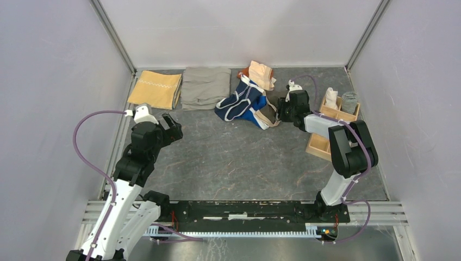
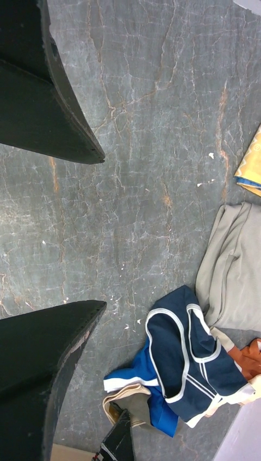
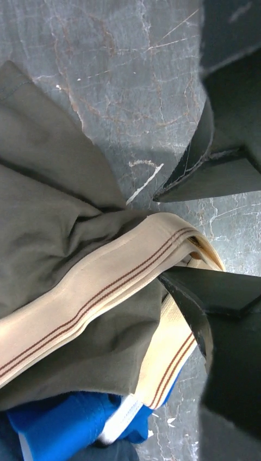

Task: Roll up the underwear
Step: Pick up the underwear.

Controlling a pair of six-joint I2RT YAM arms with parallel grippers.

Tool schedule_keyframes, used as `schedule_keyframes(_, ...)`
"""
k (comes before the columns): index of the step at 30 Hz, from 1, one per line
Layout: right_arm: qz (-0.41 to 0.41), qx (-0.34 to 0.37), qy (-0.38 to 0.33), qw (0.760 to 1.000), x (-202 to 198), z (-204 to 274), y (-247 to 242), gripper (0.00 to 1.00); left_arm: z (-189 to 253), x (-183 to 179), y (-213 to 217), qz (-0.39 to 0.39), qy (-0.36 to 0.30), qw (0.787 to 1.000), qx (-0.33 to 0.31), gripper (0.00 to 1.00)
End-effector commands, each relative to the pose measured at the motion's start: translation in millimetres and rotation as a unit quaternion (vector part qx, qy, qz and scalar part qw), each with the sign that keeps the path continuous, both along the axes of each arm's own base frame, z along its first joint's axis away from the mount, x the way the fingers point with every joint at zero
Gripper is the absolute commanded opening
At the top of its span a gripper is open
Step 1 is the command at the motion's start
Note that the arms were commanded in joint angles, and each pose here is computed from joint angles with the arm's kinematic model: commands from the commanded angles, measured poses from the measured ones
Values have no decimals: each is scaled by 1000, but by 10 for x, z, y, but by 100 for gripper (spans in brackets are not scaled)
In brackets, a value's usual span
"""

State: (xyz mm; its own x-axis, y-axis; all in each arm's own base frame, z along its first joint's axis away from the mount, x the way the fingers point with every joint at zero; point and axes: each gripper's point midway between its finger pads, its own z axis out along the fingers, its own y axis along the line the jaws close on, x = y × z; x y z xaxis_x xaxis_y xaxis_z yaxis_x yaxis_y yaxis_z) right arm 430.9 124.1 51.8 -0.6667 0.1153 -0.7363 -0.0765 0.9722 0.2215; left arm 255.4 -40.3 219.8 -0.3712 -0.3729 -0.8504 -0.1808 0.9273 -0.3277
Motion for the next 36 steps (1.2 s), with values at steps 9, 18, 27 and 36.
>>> schedule_keyframes(9,-7,-35,-40,999,39,209,-74,8,66,43,29,-8,-10,1000,14,100)
schedule_keyframes(18,-48,-92,-156,982,-156,1007,-423,0,43,59,34,-8,-5,1000,14,100)
schedule_keyframes(27,10,-110,-232,966,-463,1794,-222,0,46,64,43,-8,-5,1000,11,100)
schedule_keyframes(36,246,-20,-244,938,-1224,2301,621,0,84,54,-3,-20,-16,1000,4,100)
